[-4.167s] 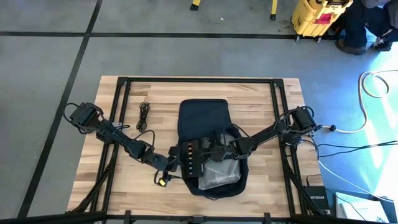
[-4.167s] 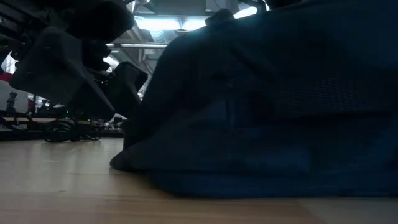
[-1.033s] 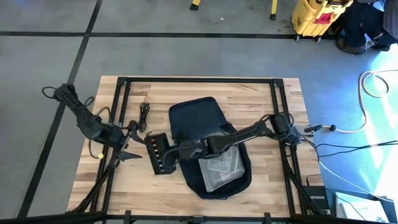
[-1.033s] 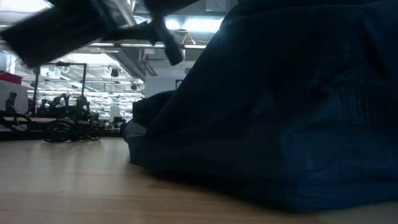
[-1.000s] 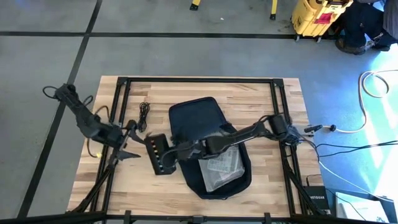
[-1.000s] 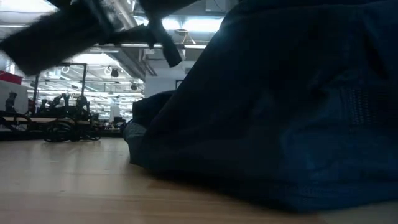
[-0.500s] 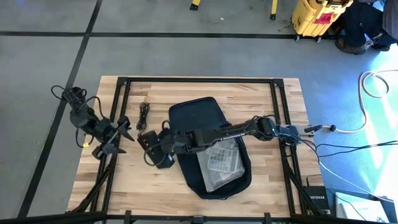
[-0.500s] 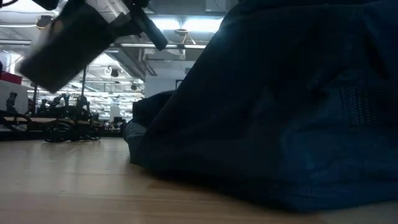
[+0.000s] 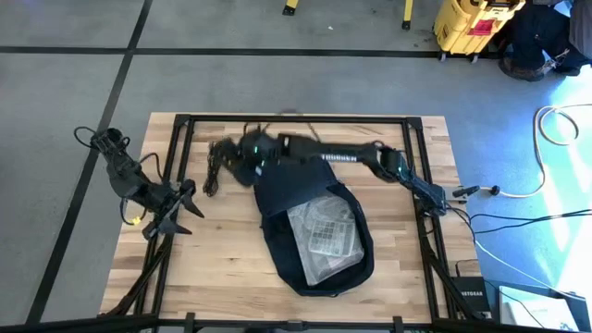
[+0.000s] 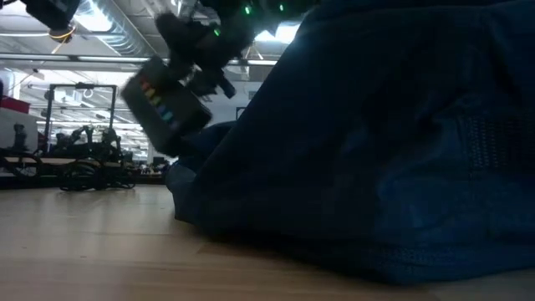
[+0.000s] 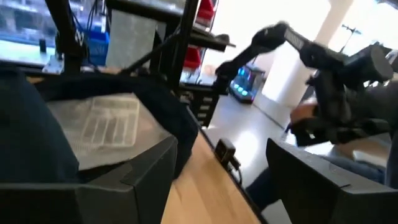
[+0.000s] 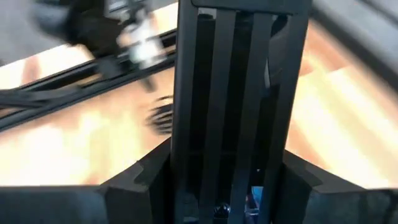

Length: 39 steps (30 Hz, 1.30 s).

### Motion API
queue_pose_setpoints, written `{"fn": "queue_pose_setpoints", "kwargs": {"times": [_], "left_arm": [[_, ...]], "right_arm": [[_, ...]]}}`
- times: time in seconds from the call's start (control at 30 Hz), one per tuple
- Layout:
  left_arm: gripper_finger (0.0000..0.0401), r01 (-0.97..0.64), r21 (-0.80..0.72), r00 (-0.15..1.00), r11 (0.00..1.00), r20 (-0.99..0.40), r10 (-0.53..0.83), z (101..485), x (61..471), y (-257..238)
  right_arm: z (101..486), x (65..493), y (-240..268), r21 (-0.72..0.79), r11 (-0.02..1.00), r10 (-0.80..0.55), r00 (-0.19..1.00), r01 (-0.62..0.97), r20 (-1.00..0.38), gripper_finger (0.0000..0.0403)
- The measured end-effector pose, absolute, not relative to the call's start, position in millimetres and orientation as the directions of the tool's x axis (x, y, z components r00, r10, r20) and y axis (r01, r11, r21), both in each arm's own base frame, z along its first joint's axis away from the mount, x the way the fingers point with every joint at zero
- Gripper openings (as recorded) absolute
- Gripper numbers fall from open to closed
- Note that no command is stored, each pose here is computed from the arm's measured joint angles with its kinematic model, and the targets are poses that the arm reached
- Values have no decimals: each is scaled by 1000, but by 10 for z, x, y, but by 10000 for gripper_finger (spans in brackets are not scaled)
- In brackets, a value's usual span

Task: Unpack backpack
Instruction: Remove the black medicine organizer from the black backpack

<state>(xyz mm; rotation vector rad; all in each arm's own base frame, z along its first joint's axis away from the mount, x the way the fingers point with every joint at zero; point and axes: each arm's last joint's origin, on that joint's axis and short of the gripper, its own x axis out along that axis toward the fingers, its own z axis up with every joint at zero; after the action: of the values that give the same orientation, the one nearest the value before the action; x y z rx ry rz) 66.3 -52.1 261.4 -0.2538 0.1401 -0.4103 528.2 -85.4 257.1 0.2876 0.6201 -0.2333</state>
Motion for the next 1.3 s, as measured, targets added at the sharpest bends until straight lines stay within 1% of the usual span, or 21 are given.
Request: {"fn": "queue_pose_setpoints", "kwargs": {"times": [0.13, 0.33, 0.43, 0.57, 0.63, 0.7, 0.83, 0.93, 1.0, 1.13, 1.23, 1.3], "left_arm": [[237, 366, -241, 908, 899, -118, -402, 2512, 746, -601], [237, 313, -163, 932, 935, -135, -336, 2321, 865, -688], [237, 277, -146, 952, 950, -94, -292, 2256, 929, -700], [237, 227, -117, 970, 967, -58, -235, 2210, 1018, -682], [237, 197, -91, 978, 976, -51, -202, 2191, 1062, -664], [237, 160, -64, 986, 985, -40, -163, 2186, 1111, -638], [237, 73, -28, 997, 997, -20, -74, 2181, 1214, -561], [237, 25, -16, 1000, 1000, -18, -25, 2175, 1290, -494], [237, 7, -32, 1000, 999, -17, -8, 2170, 1345, -446], [237, 21, -54, 998, 998, -55, -24, 2114, 1446, -372], [237, 0, -55, 995, 998, -98, -5, 2052, 1519, -319], [237, -13, -51, 993, 999, -115, 8, 2019, 1567, -295]], "right_arm": [[2566, 5173, -1334, 101, 951, -174, 773, 293, -610, 170], [2760, 4967, -1843, -21, 972, -195, 759, 233, -621, 170], [2804, 4846, -1983, -71, 979, -189, 716, 191, -672, 170], [2790, 4662, -2104, -155, 979, -204, 606, 132, -769, 170], [2737, 4562, -2157, -140, 984, -178, 541, 109, -822, 170], [2700, 4508, -2183, -127, 989, -146, 510, 71, -848, 170], [2699, 4457, -2206, -229, 972, -185, 459, -42, -869, 170], [2664, 4379, -2235, -239, 964, -175, 397, -117, -901, 170], [2638, 4333, -2277, -224, 967, -165, 370, -122, -914, 170], [2613, 4255, -2340, -214, 966, -157, 324, -146, -933, 170], [2609, 4220, -2425, -201, 970, -145, 340, -138, -929, 170], [2599, 4165, -2468, -181, 973, -127, 321, -142, -938, 170]]}}
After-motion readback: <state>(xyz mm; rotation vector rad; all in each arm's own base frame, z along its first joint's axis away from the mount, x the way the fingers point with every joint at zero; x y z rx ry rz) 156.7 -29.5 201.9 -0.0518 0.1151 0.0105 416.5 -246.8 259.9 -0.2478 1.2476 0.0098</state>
